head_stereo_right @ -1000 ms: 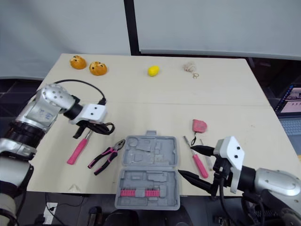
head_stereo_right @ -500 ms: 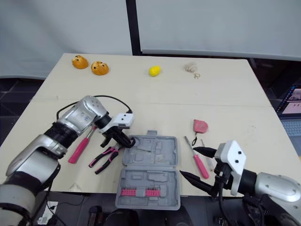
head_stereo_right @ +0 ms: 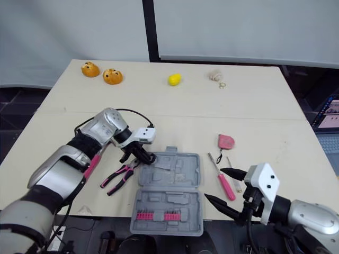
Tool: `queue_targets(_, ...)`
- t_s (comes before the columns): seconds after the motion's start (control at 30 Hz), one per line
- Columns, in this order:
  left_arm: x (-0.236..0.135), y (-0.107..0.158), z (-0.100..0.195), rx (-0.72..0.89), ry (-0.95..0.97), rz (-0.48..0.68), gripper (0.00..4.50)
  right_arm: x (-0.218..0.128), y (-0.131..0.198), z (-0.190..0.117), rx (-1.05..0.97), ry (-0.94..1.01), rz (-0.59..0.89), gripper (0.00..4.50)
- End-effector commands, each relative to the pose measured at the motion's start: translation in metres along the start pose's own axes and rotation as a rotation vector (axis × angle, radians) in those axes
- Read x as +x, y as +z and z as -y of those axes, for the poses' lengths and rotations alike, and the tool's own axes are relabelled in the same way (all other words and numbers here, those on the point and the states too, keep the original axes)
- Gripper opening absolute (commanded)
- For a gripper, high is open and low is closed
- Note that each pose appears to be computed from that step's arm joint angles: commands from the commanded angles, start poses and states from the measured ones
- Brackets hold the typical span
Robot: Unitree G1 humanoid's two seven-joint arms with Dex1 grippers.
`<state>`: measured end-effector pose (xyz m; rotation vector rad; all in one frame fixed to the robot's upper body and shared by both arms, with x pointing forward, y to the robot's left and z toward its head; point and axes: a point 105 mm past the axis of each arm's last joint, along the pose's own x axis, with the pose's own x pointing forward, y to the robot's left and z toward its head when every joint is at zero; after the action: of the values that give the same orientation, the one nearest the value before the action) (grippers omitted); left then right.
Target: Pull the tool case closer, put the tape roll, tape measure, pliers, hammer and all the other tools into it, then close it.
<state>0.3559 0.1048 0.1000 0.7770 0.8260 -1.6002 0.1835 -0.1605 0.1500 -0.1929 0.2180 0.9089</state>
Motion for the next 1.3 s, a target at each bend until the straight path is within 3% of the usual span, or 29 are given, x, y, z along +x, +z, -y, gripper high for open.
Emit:
queue_targets(0.03,-0.008,0.01,0.007,0.035,-0.084,0.006,0.02,0.0,0.004,-0.003,-0.021,0.015,0.027,4.5)
queue_targets(0.53,-0.002,0.003,0.002,0.01,-0.053,-0.014,0.02,-0.003,0.002,0.0,-0.018,-0.005,0.03,4.5)
queue_targets(0.63,-0.005,0.006,0.0,0.025,-0.024,0.002,1.02,-0.003,0.002,0.001,-0.02,-0.007,0.03,4.5)
queue_targets(0.8,-0.032,0.016,0.002,0.087,0.057,0.093,3.44,-0.005,0.003,0.0,-0.023,-0.01,0.03,4.5)
queue_targets(0.9,-0.044,0.016,0.013,0.132,0.082,0.202,3.44,-0.006,0.002,0.001,-0.023,-0.015,0.029,4.5)
queue_targets(0.97,-0.045,0.02,0.02,0.203,0.116,0.348,3.44,-0.007,0.001,0.002,-0.022,-0.02,0.029,4.5)
queue_targets(1.2,-0.029,-0.004,0.014,0.089,0.317,0.646,3.44,-0.006,0.002,0.004,-0.015,-0.01,0.035,4.5)
queue_targets(1.3,-0.016,-0.017,0.011,0.027,0.348,0.636,2.15,-0.005,0.002,0.004,-0.011,-0.002,0.036,4.5)
